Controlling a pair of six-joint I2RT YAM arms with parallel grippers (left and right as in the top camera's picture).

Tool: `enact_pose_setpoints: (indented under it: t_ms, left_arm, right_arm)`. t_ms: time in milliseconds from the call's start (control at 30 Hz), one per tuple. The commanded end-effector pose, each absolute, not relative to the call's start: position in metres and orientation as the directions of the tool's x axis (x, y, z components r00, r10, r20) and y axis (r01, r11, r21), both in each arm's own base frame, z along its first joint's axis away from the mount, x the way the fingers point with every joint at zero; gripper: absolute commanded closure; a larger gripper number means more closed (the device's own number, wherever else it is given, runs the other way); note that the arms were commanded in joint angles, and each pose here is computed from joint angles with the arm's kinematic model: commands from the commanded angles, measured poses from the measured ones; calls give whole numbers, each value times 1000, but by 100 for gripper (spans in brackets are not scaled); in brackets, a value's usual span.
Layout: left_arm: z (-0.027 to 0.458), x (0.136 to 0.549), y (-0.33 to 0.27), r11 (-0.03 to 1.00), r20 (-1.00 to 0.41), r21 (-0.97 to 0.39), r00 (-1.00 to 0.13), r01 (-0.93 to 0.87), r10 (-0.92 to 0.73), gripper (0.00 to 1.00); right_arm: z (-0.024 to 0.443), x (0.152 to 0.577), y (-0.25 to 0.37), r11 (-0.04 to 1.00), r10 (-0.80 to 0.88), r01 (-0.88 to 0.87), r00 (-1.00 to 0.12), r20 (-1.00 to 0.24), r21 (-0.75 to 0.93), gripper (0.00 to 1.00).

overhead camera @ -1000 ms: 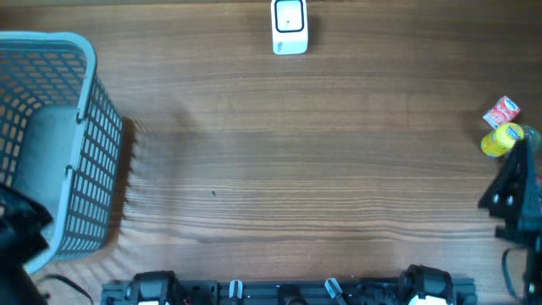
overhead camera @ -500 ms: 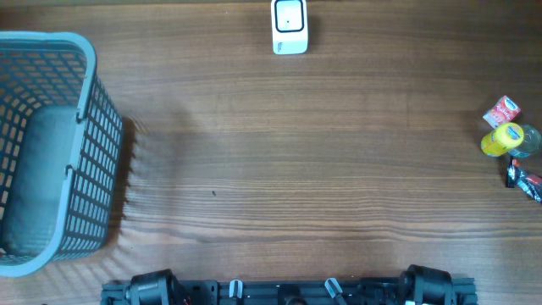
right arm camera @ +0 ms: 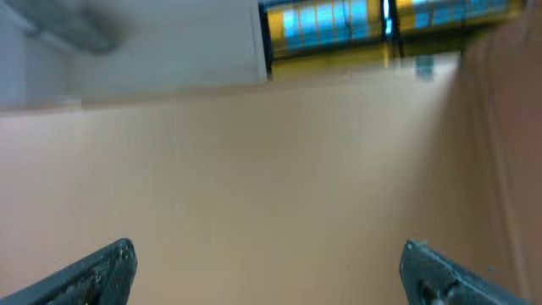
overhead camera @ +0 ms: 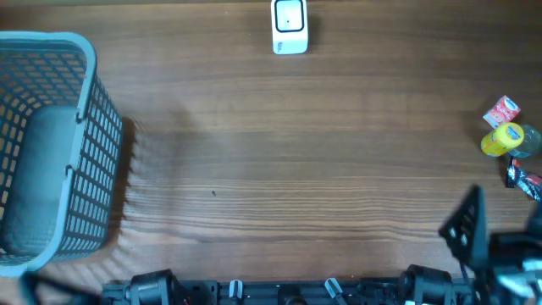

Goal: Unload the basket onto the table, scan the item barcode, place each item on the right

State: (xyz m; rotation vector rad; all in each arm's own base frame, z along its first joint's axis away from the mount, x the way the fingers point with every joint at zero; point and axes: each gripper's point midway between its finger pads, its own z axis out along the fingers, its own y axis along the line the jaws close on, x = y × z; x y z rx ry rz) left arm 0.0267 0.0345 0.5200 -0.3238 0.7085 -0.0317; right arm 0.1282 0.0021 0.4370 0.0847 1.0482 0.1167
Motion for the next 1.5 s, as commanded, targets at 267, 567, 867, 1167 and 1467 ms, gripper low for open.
enact_pose_setpoints:
  t_ms: [267, 567, 867, 1167, 1467]
  left_arm:
    - [371, 149, -4, 989, -606, -28, 785, 144, -131, 0]
    - [333, 189, -6, 993, -771, 0, 632, 118, -75, 0]
    - [267, 228, -9, 986, -927, -66, 355, 154, -118, 0]
    - [191, 245, -7, 979, -985, -161, 43, 122, -168, 0]
    - [140, 249, 3, 978, -967, -208, -157, 24, -202, 0]
  right_arm:
    - [272, 223, 11, 946, 288, -243, 337, -896, 213, 0]
    - [173, 247, -21, 931, 365, 31, 0, -931, 364, 0]
    - [165, 248, -21, 919, 394, 44, -29, -919, 392, 0]
    - [165, 248, -21, 919, 393, 44, -29, -919, 392, 0]
    - [165, 248, -21, 919, 394, 44, -29, -919, 392, 0]
